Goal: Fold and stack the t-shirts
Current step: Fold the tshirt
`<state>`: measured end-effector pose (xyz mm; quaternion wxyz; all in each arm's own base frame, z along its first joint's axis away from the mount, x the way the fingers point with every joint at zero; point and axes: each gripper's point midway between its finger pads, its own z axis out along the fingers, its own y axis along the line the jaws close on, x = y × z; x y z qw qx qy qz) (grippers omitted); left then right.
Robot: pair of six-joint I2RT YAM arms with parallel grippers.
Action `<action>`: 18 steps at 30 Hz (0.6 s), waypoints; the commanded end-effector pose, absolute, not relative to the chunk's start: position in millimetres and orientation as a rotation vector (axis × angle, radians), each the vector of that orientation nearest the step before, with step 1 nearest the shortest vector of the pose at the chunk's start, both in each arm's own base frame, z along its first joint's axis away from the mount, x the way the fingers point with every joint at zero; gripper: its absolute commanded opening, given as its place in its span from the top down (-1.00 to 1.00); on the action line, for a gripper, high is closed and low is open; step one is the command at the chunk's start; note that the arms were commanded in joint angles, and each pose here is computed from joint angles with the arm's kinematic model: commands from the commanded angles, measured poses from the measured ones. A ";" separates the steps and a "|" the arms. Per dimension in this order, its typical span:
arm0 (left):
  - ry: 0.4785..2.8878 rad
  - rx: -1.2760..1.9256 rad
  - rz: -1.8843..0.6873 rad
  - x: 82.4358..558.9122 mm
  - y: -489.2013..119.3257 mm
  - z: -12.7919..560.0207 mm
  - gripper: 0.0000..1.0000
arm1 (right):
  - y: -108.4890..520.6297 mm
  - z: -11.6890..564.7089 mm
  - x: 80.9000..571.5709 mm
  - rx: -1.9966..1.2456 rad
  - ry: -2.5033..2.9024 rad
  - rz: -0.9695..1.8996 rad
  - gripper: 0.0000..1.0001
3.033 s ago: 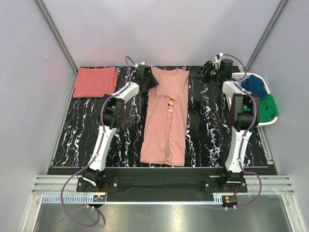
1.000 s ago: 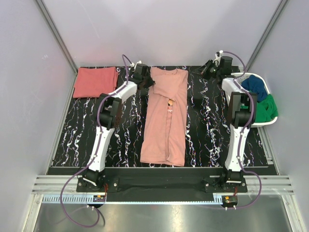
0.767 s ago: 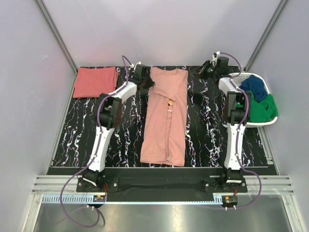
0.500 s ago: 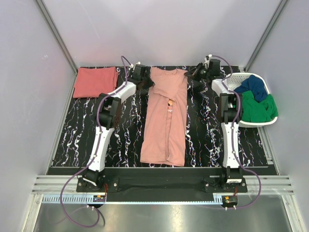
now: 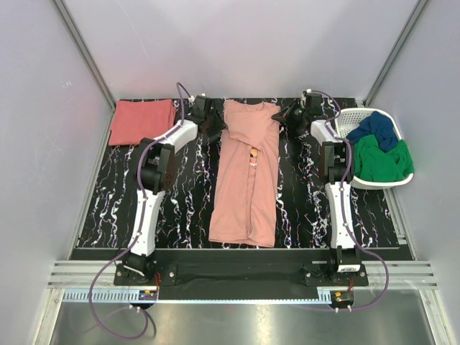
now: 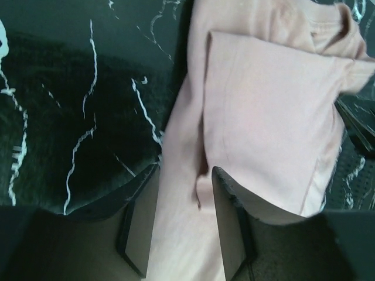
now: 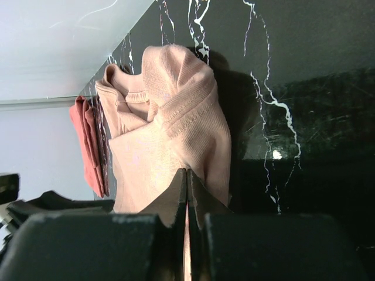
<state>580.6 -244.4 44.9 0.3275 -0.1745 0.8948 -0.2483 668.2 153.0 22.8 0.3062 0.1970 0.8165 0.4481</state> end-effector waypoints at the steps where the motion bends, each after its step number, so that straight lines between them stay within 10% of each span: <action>1: 2.238 -0.367 -0.696 577.9 -255.9 107.9 0.07 | 146.2 27.6 673.8 0.532 2.153 1.133 0.97; 18: 2.341 -0.432 -0.748 569.6 -277.3 48.2 0.17 | 154.6 38.2 673.7 0.493 2.135 1.159 0.95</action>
